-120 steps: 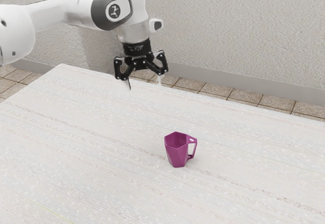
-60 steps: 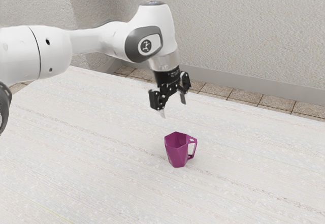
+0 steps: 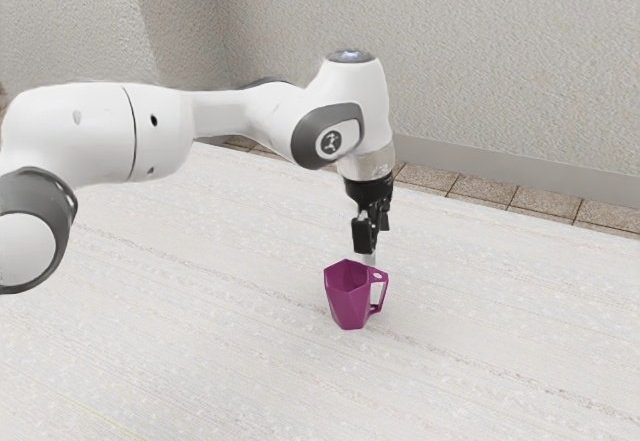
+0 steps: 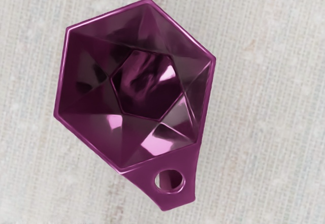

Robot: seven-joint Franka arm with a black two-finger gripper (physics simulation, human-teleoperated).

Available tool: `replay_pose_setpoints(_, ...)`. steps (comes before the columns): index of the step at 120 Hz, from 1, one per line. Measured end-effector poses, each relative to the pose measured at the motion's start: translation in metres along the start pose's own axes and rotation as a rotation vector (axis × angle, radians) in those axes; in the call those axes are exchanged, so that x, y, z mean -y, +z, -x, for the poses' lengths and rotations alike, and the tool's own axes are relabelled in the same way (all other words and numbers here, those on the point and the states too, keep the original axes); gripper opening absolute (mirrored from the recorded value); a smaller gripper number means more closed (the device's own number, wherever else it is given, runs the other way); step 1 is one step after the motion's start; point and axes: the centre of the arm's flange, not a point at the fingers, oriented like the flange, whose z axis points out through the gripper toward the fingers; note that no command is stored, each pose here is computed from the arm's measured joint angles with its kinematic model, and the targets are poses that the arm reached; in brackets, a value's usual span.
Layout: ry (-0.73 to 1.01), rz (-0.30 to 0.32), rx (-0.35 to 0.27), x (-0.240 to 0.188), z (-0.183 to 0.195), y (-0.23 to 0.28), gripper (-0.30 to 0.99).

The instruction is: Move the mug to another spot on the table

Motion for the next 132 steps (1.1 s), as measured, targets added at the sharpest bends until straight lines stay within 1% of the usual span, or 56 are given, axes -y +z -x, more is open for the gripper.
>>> replay_pose_setpoints(12,-0.071,0.011,-0.014,0.001,0.004,0.004,0.69)
replay_pose_setpoints(34,-0.179,0.005,-0.037,0.010,0.013,0.016,0.69)
replay_pose_setpoints(48,-0.229,0.000,-0.072,0.011,0.013,0.034,0.69)
replay_pose_setpoints(74,-0.279,0.024,-0.127,0.017,0.020,0.050,0.69)
replay_pose_setpoints(112,-0.348,0.030,-0.160,0.016,0.020,0.070,0.69)
replay_pose_setpoints(132,-0.354,0.043,-0.172,0.015,0.019,0.077,0.69)
